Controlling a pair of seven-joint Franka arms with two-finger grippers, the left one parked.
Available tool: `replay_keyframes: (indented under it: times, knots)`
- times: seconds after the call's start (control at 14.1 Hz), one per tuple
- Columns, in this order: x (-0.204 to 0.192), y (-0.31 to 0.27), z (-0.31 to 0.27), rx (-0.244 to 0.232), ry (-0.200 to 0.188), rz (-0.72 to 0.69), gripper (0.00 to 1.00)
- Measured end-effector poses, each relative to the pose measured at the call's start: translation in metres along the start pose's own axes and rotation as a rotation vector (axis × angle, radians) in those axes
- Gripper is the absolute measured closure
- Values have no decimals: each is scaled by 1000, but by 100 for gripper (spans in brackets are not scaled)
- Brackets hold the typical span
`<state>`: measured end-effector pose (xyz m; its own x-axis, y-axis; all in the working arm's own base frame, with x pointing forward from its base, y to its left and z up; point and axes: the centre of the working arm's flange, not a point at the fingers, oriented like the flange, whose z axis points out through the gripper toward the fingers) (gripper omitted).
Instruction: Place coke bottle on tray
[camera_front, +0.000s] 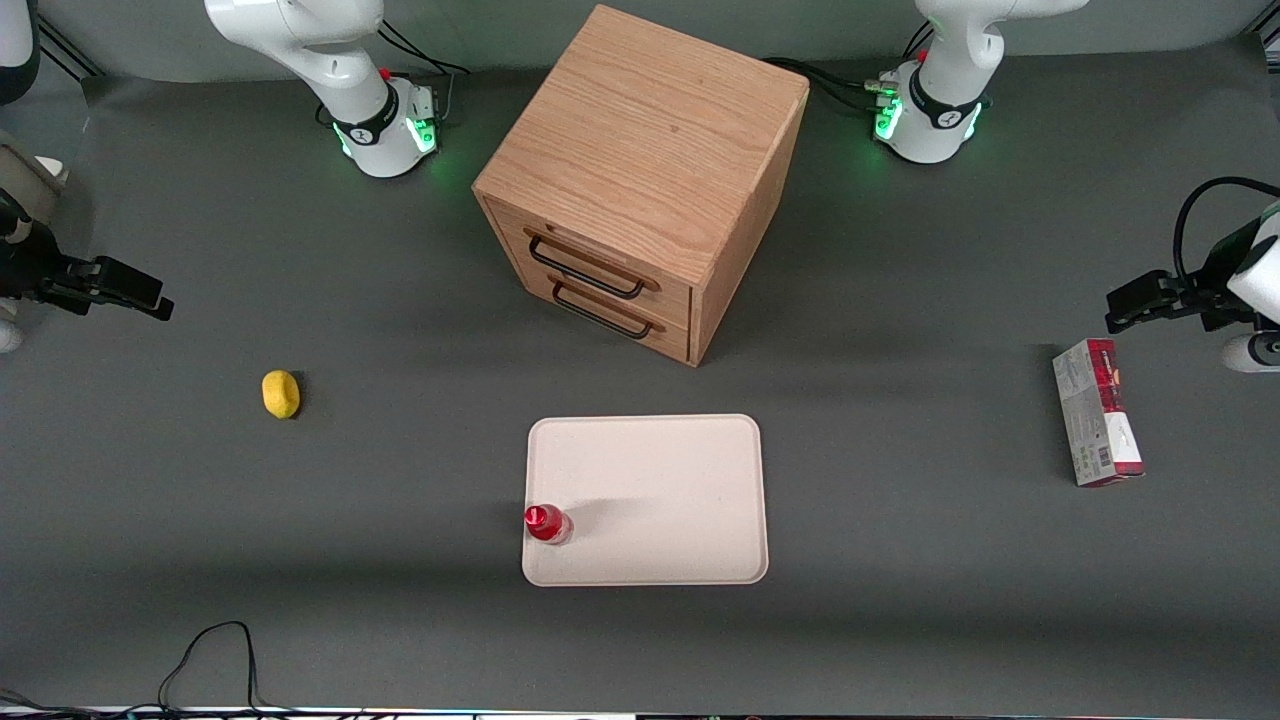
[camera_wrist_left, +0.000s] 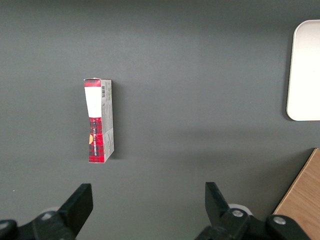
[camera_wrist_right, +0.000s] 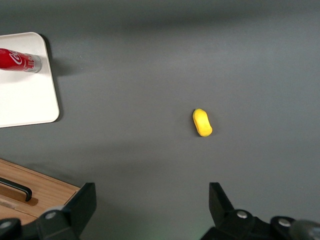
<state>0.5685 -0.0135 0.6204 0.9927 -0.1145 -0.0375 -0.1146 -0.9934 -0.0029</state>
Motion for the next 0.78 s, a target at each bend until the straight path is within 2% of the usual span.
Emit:
replay_keyframes:
  times: [0.78]
  knots:
    - [3, 0, 2, 1, 19, -41, 0]
